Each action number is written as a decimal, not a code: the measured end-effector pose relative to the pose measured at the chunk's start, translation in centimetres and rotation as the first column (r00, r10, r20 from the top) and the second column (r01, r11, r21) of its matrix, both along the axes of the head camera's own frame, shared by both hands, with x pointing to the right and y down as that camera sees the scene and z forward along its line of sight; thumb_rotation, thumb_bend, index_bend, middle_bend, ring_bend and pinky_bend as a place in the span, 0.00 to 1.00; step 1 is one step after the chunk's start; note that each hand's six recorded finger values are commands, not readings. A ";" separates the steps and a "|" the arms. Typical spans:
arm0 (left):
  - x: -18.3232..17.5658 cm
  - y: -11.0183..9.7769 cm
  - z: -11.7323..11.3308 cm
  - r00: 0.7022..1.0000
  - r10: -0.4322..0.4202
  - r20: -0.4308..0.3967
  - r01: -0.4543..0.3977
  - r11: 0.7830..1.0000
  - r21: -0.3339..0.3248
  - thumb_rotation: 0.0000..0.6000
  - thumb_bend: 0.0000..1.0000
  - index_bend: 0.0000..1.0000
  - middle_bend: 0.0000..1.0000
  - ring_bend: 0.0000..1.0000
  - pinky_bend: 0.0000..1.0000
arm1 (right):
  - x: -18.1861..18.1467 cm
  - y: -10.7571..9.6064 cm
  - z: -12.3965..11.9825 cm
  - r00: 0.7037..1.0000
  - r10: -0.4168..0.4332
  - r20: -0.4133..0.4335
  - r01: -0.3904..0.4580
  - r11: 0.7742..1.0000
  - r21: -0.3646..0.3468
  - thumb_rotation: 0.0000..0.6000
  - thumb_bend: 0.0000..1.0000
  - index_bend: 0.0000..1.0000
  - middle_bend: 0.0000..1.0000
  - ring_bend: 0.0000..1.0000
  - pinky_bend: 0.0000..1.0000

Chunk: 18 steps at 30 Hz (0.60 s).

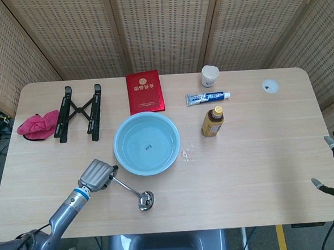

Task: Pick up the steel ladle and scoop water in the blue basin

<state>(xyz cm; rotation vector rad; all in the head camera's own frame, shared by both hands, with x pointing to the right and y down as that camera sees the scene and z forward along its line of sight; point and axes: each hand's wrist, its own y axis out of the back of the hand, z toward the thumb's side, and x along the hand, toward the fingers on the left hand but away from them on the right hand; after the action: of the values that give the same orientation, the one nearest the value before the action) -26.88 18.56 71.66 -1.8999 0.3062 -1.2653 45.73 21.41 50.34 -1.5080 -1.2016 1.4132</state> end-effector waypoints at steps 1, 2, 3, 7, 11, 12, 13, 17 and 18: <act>0.0 -0.1 -0.4 1.000 0.002 -0.006 -0.002 1.000 0.003 1.00 0.55 0.69 0.92 0.93 1.00 | 0.0 0.0 0.0 1.000 0.000 0.000 0.000 1.000 0.000 1.00 0.00 0.00 0.00 0.00 0.00; 0.1 -0.1 -0.9 1.000 0.005 -0.014 -0.005 1.000 0.006 1.00 0.55 0.69 0.92 0.93 1.00 | 0.0 0.0 0.0 1.000 0.000 0.000 0.000 1.000 0.000 1.00 0.00 0.00 0.00 0.00 0.00; 0.1 -0.2 -1.2 1.000 0.007 -0.019 -0.007 1.000 0.008 1.00 0.55 0.69 0.92 0.93 1.00 | 0.0 0.0 0.0 1.000 0.000 0.000 0.000 1.000 0.000 1.00 0.00 0.00 0.00 0.00 0.00; 0.4 -0.6 -2.5 0.999 0.013 -0.040 -0.012 1.000 0.020 1.00 0.55 0.70 0.92 0.93 1.00 | 0.0 0.0 0.0 1.000 0.000 0.000 0.000 1.000 0.002 1.00 0.00 0.00 0.00 0.00 0.00; 1.1 -1.4 -3.9 0.998 0.010 -0.067 -0.008 0.999 0.039 1.00 0.55 0.70 0.92 0.93 1.00 | 0.0 0.0 -0.1 1.000 0.001 0.000 -0.001 1.000 0.003 1.00 0.00 0.00 0.00 0.00 0.00; 1.3 -1.6 -4.2 0.997 0.008 -0.075 -0.004 0.999 0.043 1.00 0.55 0.70 0.92 0.93 1.00 | 0.0 0.0 -0.1 1.000 0.002 0.000 -0.002 1.000 0.004 1.00 0.00 0.00 0.00 0.00 0.00; 1.5 -1.9 -4.5 0.997 0.005 -0.083 -0.001 0.999 0.048 1.00 0.55 0.70 0.92 0.93 1.00 | 0.0 0.0 -0.1 1.000 0.003 0.001 -0.003 1.000 0.005 1.00 0.00 0.00 0.00 0.00 0.00; 2.7 -3.9 -6.1 0.992 -0.033 -0.124 0.042 0.996 0.075 1.00 0.55 0.71 0.92 0.93 1.00 | 0.2 -0.1 -0.3 1.000 0.007 0.003 -0.007 1.000 0.011 1.00 0.00 0.00 0.00 0.00 0.00; 2.9 -4.6 -6.4 0.991 -0.045 -0.129 0.055 0.995 0.083 1.00 0.55 0.71 0.92 0.93 1.00 | 0.2 -0.1 -0.3 1.000 0.009 0.004 -0.009 1.000 0.012 1.00 0.00 0.00 0.00 0.00 0.00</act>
<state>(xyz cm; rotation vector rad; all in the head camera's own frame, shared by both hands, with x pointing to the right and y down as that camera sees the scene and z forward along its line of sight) -24.00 13.95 65.26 -1.9127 0.4702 -1.1473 45.93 21.31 49.99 -1.4998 -1.2184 1.4068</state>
